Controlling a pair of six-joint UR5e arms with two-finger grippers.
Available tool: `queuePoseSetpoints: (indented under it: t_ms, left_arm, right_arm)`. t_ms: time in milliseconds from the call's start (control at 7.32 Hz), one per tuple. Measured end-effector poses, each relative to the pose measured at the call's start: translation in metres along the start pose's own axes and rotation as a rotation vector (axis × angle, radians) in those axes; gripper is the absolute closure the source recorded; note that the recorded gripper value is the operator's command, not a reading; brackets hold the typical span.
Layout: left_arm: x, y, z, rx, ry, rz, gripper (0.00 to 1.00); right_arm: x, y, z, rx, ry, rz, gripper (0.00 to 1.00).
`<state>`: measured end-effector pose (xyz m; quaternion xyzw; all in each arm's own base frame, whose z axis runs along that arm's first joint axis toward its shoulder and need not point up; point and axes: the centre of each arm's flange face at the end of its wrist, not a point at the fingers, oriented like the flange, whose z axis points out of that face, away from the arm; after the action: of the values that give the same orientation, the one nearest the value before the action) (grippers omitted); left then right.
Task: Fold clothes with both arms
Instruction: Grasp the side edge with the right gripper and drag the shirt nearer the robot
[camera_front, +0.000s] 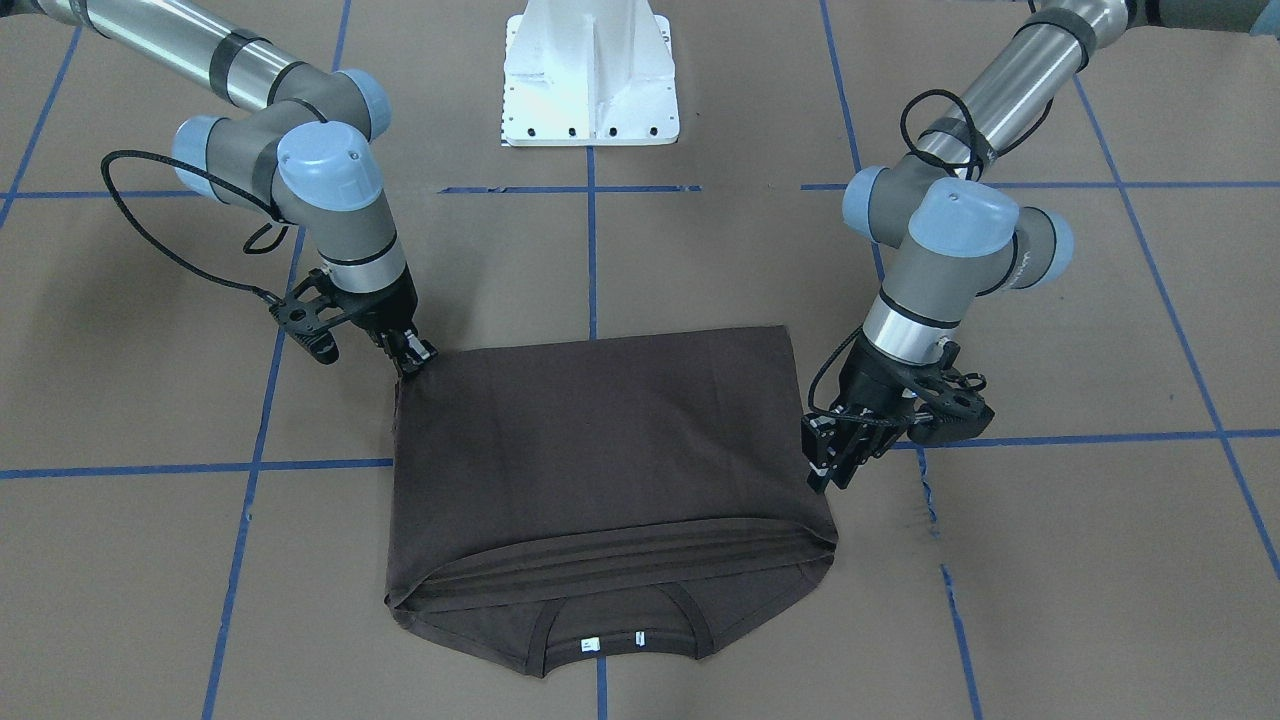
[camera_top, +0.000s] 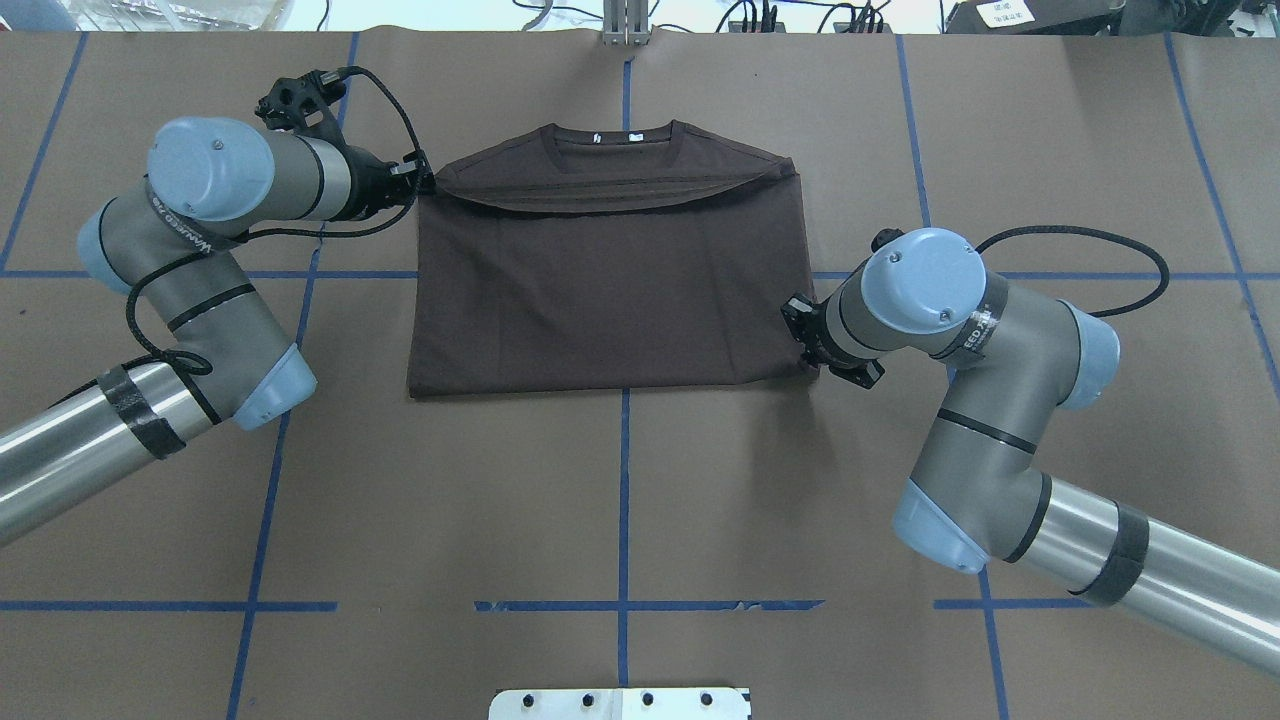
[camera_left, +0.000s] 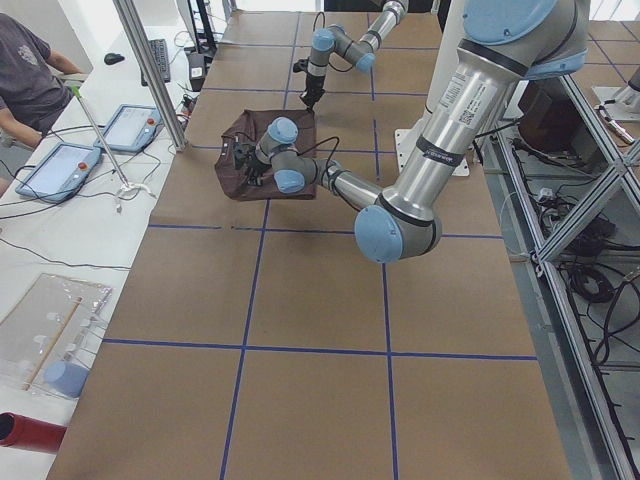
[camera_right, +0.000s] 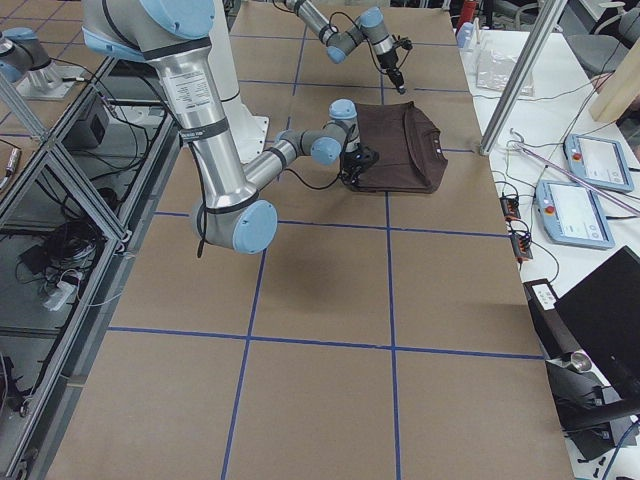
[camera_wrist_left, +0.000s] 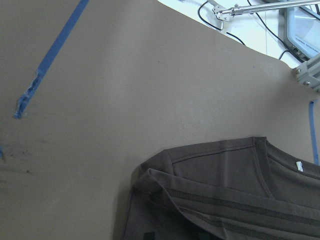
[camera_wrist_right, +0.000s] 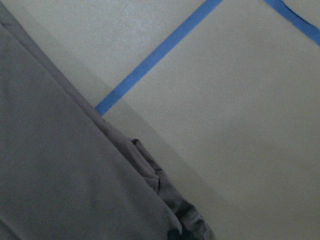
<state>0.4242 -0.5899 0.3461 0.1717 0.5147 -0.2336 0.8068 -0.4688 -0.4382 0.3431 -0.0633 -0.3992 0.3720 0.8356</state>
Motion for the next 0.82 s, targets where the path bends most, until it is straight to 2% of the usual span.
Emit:
queuePoseSetpoints:
  t_ms: [273,547,683,820]
  left_arm:
    - [0.006,0.001,-0.005,-0.002,0.014,-0.017,0.60]
    - [0.020,0.008,-0.018,-0.025,0.052,-0.033,0.60]
    - [0.025,0.013,-0.026,-0.054,0.071,-0.056,0.60]
    - [0.028,0.019,-0.035,-0.081,0.088,-0.084,0.59]
  right_arm:
    - [0.065,0.044,-0.043,-0.106,0.006,-0.039,1.00]
    - [0.125,0.092,-0.090,-0.286,0.060,-0.089,1.00]
    - [0.141,0.120,-0.102,-0.366,0.090,-0.117,0.12]
    - [0.157,0.149,-0.105,-0.425,0.128,-0.146,0.00]
